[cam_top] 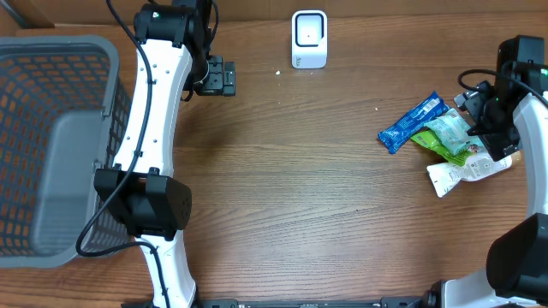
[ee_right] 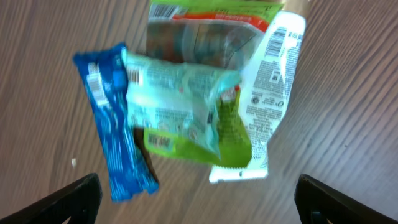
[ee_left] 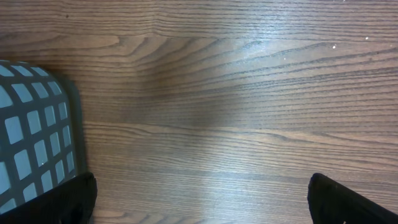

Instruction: Scan the item barcode

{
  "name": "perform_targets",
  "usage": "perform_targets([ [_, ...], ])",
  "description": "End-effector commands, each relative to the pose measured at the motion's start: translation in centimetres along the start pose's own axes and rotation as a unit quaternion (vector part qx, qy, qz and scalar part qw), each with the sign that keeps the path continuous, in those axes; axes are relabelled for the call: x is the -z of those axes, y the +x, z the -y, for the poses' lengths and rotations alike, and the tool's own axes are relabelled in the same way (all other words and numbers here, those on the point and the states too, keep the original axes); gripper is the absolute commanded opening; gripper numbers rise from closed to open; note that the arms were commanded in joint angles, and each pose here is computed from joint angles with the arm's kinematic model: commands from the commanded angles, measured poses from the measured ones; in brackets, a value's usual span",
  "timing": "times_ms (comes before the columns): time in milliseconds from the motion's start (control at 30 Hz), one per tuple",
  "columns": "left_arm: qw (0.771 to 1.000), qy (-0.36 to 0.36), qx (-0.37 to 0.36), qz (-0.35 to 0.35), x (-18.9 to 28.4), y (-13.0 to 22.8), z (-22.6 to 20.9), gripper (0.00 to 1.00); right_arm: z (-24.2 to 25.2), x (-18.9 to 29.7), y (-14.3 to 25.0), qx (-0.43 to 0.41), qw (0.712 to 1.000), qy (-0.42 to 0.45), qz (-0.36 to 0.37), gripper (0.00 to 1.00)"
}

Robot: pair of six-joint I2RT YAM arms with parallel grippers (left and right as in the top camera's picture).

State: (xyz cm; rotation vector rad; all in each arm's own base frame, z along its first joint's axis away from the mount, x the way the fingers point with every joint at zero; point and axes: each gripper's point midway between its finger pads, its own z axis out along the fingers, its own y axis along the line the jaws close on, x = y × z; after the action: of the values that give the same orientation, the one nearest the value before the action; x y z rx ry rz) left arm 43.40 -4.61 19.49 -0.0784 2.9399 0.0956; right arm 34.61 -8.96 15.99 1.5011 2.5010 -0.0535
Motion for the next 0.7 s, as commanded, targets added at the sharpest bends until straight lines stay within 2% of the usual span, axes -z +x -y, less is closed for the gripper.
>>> perform_targets([
  [0, 1.0, 0.003, 0.005, -0.003, -0.3, 0.1, 0.4, 0.99, -1.6, 5.5, -0.1, 0.067, 0.994, -0.079, 0.022, 1.0],
  [100, 1.0, 0.003, 0.005, -0.004, -0.3, 0.1, 0.4, 1.0, -2.1, 10.2, 1.0, 0.15, 0.978, -0.141, 0.04, 1.0],
  [267, 1.0, 0.002, 0.005, -0.003, -0.3, 0.1, 0.4, 1.0, -1.9, 17.7, 5.4, 0.295, 0.917, -0.256, 0.075, 1.0],
  [333, 1.0, 0.003, 0.005, -0.003, -0.3, 0.1, 0.4, 0.99, -1.0, 20.2, 6.7, 0.326, 0.896, -0.284, 0.098, 1.0],
  [467, 1.0, 0.003, 0.005, -0.004, -0.3, 0.1, 0.4, 1.0, 1.8, 23.3, 9.0, 0.332, 0.881, -0.313, 0.122, 1.0],
  [667, 1.0, 0.002, 0.005, -0.003, -0.3, 0.1, 0.4, 1.0, 5.1, 25.3, 11.5, 0.311, 0.882, -0.332, 0.124, 1.0],
])
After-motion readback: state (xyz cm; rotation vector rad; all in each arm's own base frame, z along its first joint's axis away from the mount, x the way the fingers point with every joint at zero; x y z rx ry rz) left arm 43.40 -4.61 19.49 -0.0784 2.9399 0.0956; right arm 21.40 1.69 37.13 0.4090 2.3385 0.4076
